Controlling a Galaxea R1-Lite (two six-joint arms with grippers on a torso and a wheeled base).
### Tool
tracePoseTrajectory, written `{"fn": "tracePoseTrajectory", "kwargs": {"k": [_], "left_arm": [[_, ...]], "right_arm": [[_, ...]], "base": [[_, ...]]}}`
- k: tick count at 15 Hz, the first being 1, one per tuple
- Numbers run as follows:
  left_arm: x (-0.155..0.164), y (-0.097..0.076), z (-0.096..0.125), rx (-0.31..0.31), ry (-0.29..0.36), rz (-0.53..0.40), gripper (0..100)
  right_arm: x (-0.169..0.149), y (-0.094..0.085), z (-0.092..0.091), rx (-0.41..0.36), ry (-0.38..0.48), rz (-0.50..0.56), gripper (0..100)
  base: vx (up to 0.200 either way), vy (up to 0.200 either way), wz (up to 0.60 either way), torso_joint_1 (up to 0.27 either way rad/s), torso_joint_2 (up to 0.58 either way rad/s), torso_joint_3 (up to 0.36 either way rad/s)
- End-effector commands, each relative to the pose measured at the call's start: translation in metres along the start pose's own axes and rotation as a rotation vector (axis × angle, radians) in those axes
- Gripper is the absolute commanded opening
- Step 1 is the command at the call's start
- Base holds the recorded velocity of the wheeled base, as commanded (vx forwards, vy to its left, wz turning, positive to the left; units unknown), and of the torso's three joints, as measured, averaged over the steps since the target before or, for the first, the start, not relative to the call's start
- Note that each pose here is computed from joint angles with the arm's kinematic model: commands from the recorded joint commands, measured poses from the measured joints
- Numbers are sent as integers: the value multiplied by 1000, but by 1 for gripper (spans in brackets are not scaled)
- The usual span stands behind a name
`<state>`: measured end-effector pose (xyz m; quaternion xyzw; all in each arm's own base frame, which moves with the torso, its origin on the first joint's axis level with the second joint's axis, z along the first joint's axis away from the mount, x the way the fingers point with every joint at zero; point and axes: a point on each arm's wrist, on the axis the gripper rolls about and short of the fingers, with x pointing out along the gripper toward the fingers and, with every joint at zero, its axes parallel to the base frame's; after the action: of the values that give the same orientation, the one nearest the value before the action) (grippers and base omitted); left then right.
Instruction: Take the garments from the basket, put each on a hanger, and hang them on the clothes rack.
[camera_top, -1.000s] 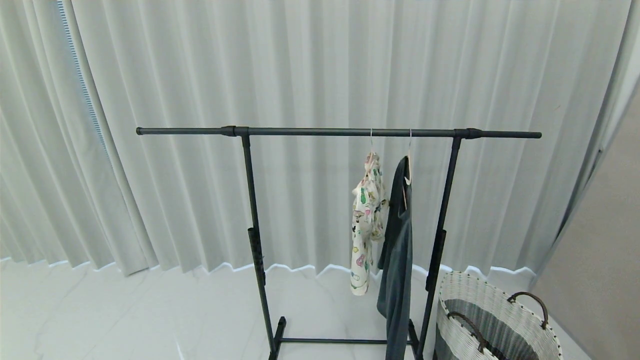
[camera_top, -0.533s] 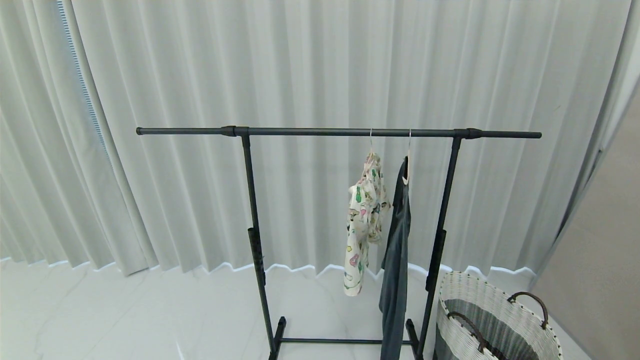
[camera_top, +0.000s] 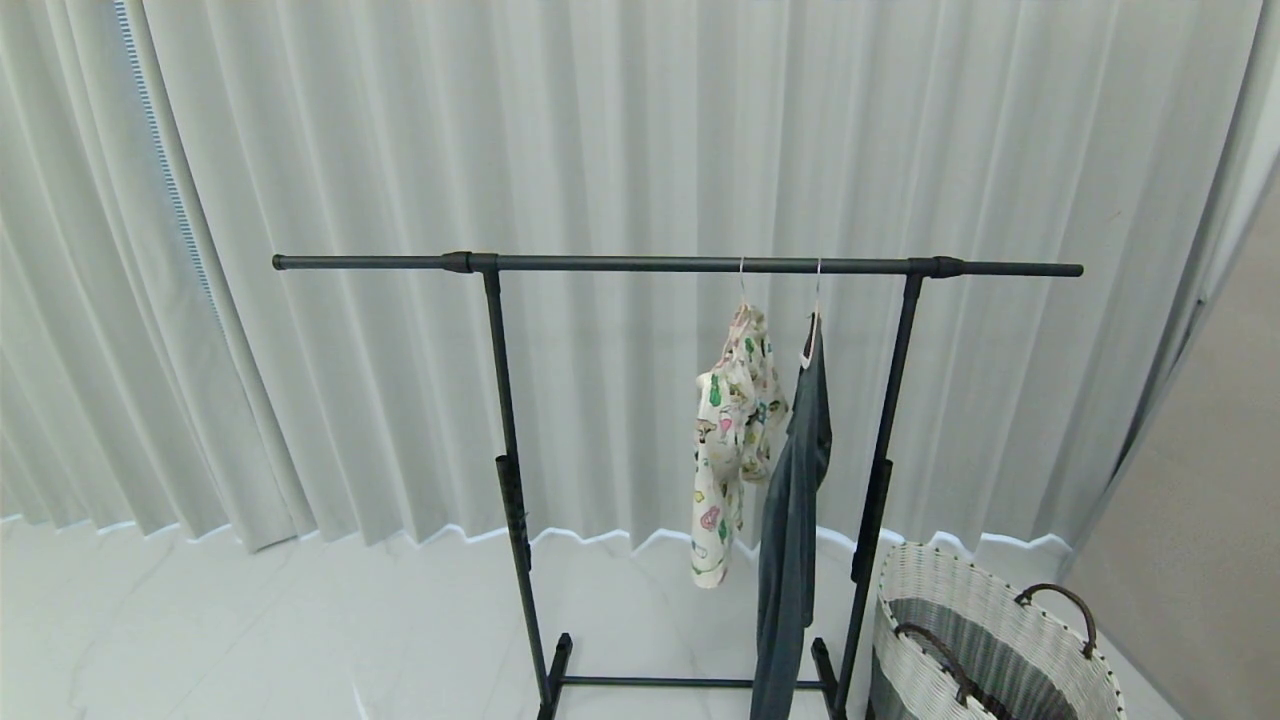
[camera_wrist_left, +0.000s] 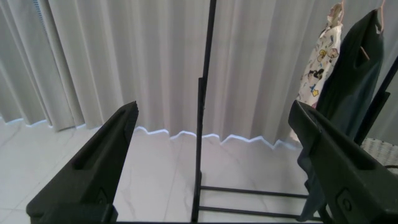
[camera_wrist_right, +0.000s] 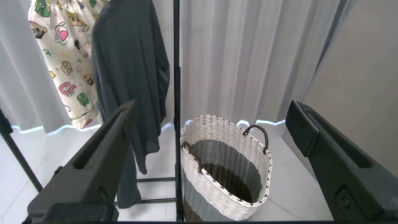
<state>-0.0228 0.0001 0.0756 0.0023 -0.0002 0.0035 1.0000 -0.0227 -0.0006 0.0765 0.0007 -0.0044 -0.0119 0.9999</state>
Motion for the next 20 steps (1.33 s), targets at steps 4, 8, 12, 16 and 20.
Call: {"fn": "tracePoseTrajectory", "kwargs": {"k": [4,8,12,16,20], "left_arm": [[0,0,0,0,-1,1,100],[0,0,0,0,-1,1,100],[0,0,0,0,0,1,100],[0,0,0,0,-1,1,100],[0,0,0,0,-1,1,100]], "right_arm": [[0,0,0,0,-2,1,100],[0,0,0,0,-2,1,100],[0,0,0,0,0,1,100],[0,0,0,0,-2,1,100],[0,0,0,0,0,1,100]], "base": [[0,0,0,0,0,0],[0,0,0,0,0,0],[0,0,0,0,0,0],[0,0,0,0,0,0],[0,0,0,0,0,0]]}}
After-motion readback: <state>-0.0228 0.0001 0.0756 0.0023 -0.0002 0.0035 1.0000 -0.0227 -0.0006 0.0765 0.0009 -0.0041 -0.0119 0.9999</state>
